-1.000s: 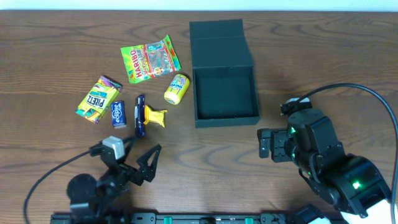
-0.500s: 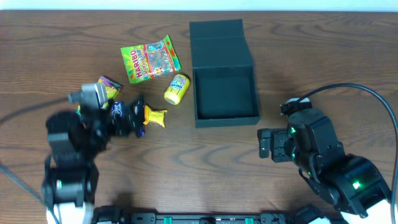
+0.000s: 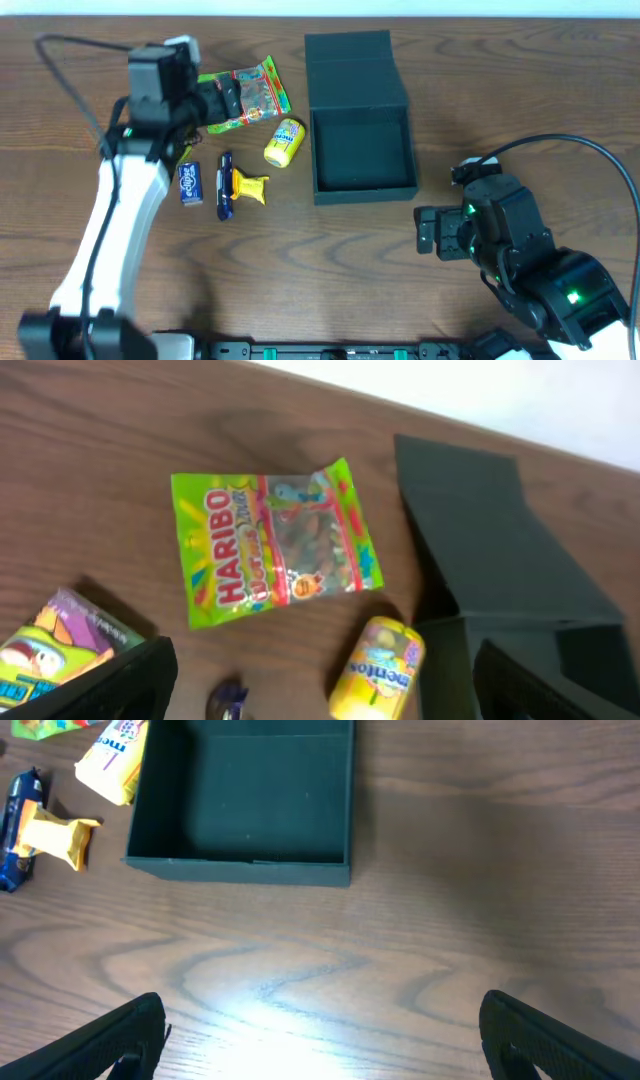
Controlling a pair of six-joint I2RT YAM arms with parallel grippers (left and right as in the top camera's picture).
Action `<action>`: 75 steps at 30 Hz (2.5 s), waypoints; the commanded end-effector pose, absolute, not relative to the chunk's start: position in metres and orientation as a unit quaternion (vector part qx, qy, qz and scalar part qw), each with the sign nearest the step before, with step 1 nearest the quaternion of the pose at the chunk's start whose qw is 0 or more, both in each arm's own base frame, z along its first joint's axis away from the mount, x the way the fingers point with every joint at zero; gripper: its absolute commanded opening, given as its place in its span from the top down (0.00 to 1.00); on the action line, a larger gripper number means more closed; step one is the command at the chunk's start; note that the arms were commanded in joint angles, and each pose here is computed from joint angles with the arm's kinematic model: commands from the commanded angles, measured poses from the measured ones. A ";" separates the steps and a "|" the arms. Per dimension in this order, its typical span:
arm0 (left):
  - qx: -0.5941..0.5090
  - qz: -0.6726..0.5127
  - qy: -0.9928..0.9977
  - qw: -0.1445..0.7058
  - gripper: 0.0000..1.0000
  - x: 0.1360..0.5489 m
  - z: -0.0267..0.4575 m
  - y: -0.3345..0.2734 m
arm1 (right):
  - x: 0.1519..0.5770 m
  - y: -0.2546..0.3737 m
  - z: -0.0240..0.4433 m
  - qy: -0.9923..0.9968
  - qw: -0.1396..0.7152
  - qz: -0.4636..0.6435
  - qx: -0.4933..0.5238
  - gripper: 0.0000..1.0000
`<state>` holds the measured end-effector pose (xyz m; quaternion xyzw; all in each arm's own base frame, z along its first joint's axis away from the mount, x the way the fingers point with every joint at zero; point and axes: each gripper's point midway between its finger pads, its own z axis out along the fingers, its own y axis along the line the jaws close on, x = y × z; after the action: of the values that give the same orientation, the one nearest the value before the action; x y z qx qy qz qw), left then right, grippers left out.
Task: Pack container
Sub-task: 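Reach the left gripper to the green Haribo Worms bag, then grasp the Haribo bag with the left gripper and lift it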
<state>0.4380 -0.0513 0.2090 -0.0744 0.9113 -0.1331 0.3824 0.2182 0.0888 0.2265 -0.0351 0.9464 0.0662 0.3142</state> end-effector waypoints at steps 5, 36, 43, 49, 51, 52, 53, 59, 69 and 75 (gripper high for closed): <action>-0.074 -0.096 0.929 0.349 0.05 0.495 0.192 -0.055 | 0.219 0.087 0.230 0.944 0.320 0.063 -0.037 0.01; -0.085 -0.048 0.961 0.259 0.05 0.559 0.091 -0.054 | 0.219 0.087 0.230 0.944 0.320 0.063 -0.037 0.01; -0.127 -0.046 0.966 0.222 0.05 0.554 0.055 -0.056 | 0.219 0.087 0.230 0.944 0.320 0.063 -0.037 0.01; -0.134 -0.048 0.970 0.199 0.04 0.549 0.035 -0.059 | 0.219 0.087 0.230 0.944 0.320 0.063 -0.037 0.01; -0.136 -0.047 0.971 0.193 0.05 0.548 0.029 -0.059 | 0.219 0.087 0.230 0.944 0.320 0.063 -0.037 0.01; -0.136 -0.047 0.971 0.189 0.05 0.547 0.026 -0.059 | 0.219 0.087 0.230 0.944 0.320 0.063 -0.037 0.01; -0.135 -0.045 0.973 0.183 0.05 0.545 0.022 -0.060 | 0.219 0.087 0.230 0.944 0.320 0.063 -0.037 0.01; -0.138 -0.055 0.979 0.143 0.05 0.534 -0.013 -0.072 | 0.219 0.087 0.230 0.944 0.321 0.063 -0.038 0.01; -0.143 -0.035 0.986 0.082 0.05 0.508 -0.047 -0.074 | 0.219 0.087 0.230 0.944 0.320 0.063 -0.037 0.01; -0.145 -0.028 0.987 0.070 0.52 0.502 -0.049 -0.072 | 0.219 0.087 0.230 0.944 0.320 0.063 -0.037 0.01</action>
<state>0.5332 -0.0711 0.0050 -0.1507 0.9768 -0.0495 0.1436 0.2182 0.0888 0.2265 -0.0351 0.9463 0.0663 0.3144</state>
